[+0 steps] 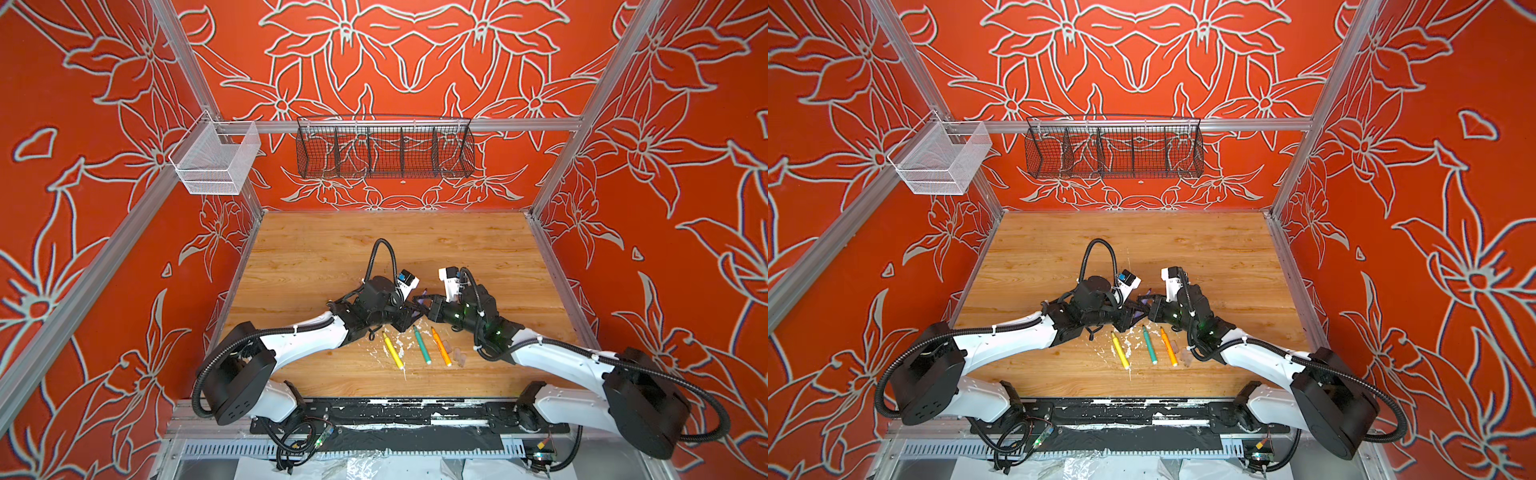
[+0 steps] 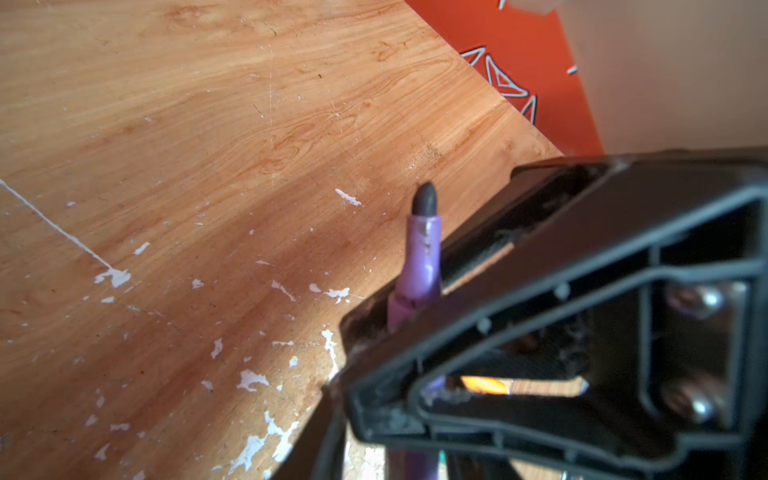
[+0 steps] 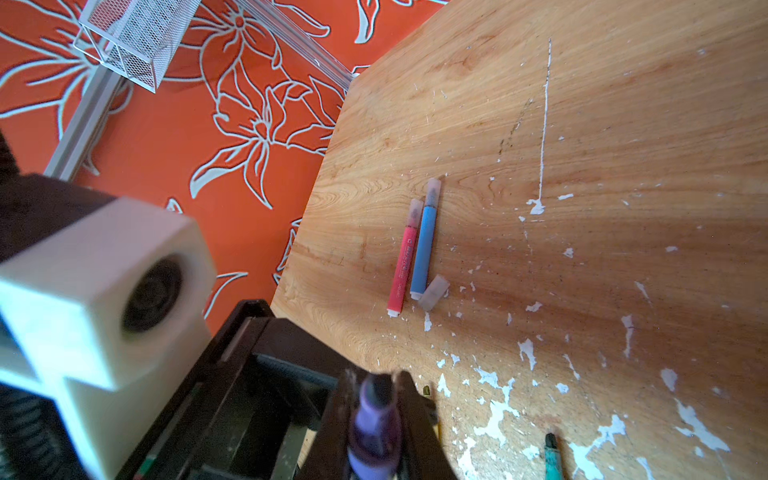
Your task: Insert the pens into the pen caps
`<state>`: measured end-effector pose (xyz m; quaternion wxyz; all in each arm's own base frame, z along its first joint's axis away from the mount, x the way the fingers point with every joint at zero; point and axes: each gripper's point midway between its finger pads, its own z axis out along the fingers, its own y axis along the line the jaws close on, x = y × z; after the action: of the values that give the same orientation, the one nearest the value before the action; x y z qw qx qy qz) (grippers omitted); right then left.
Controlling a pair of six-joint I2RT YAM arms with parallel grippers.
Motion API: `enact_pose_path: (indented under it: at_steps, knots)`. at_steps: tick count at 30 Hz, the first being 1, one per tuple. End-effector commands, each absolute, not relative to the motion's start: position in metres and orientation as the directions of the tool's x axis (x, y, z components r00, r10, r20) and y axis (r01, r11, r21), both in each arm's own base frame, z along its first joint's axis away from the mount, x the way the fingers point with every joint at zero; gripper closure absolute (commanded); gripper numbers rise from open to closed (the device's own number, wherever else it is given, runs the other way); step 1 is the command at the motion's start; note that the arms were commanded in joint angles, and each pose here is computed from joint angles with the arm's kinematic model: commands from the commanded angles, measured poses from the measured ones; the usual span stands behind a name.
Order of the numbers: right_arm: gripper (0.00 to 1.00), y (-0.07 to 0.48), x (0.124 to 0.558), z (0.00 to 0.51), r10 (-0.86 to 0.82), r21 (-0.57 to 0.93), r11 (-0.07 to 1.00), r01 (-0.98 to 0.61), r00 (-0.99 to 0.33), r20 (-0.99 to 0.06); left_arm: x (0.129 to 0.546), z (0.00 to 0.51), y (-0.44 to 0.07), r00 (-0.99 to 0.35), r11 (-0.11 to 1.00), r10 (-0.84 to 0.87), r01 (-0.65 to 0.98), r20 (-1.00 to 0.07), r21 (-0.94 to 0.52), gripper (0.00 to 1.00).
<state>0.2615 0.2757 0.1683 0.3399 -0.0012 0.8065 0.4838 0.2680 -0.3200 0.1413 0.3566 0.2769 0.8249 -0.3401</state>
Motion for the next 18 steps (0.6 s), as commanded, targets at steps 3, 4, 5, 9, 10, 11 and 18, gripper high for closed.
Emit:
enact_pose_path:
  at_steps: [3, 4, 5, 9, 10, 11, 18]
  knots:
    - [1.00, 0.275, 0.261, 0.193, 0.353, 0.784, 0.499, -0.371, -0.739, -0.574, 0.272, 0.155, -0.328, -0.560, 0.594, 0.188, 0.719, -0.807, -0.360, 0.87]
    - [1.00, 0.274, 0.261, 0.194, 0.357, 0.781, 0.503, -0.371, -0.733, -0.579, 0.273, 0.157, -0.327, -0.557, 0.593, 0.186, 0.720, -0.810, -0.359, 0.95]
    - [0.95, 0.273, 0.262, 0.193, 0.360, 0.779, 0.508, -0.367, -0.731, -0.579, 0.273, 0.158, -0.327, -0.554, 0.596, 0.183, 0.720, -0.812, -0.356, 1.00]
    - [0.54, 0.272, 0.263, 0.192, 0.352, 0.766, 0.522, -0.375, -0.723, -0.594, 0.278, 0.163, -0.321, -0.568, 0.618, 0.149, 0.693, -0.810, -0.372, 1.00]
    - [0.50, 0.272, 0.264, 0.192, 0.347, 0.760, 0.528, -0.378, -0.721, -0.600, 0.280, 0.164, -0.317, -0.576, 0.624, 0.132, 0.680, -0.807, -0.384, 1.00]
    - [0.46, 0.272, 0.265, 0.192, 0.343, 0.754, 0.534, -0.383, -0.717, -0.607, 0.283, 0.165, -0.311, -0.587, 0.634, 0.107, 0.662, -0.802, -0.400, 1.00]
    - [0.37, 0.258, 0.273, 0.188, 0.318, 0.679, 0.640, -0.359, -0.681, -0.659, 0.314, 0.170, -0.226, -0.621, 0.741, -0.165, 0.434, -0.766, -0.512, 1.00]
